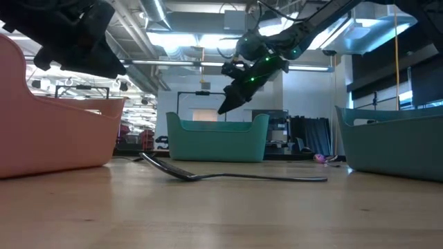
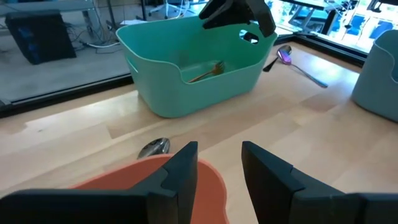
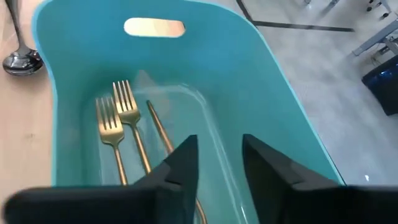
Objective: Sort silverware by color (type)
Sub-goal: Put the gold fork into the green bin, then put the black spoon into the blue bin
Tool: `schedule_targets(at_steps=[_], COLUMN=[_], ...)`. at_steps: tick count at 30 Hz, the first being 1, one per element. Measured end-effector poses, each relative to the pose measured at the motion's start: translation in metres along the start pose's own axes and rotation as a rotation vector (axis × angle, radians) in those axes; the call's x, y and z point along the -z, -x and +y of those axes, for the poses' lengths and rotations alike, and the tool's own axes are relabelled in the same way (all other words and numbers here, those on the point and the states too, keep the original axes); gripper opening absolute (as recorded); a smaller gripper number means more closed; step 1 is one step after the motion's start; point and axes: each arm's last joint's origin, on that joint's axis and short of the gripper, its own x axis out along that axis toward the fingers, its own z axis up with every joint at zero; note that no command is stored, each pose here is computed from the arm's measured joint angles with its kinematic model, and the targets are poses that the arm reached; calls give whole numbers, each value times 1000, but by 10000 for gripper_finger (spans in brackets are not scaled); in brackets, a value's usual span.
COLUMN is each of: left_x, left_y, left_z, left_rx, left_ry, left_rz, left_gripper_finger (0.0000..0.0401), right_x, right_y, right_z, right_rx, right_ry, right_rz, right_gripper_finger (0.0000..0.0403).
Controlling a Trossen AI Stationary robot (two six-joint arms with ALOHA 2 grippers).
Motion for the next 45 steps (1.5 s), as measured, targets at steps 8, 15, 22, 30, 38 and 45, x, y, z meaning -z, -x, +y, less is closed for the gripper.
schedule_targets(at_steps=[8,15,22,30,38,45], left_x=[1,3,5,5,20,27], left_y=[0,1,6,29,44,44], left_z=[-4,-21,-40,-59,-59,-53], left_rx=[16,104,282,543,725,684], left_ry=[-32,-100,-147,-208,-210,-205], left_rz=[28,84,262,275,204,149], left_gripper_finger=[121,121,121,121,121,121], right_x=[-22,-31,-21,-3,21,37], right_y=[50,79,93,108,98,82], right_z=[10,77,149,211,270,303], right_rx=[-116,-280,-436,-566,-653,-669], right_ry=[15,112,161,101,66,71], right_rz=[-27,-70,-44,-1,81,73], right_gripper_finger=[165,157,150,150,150,150])
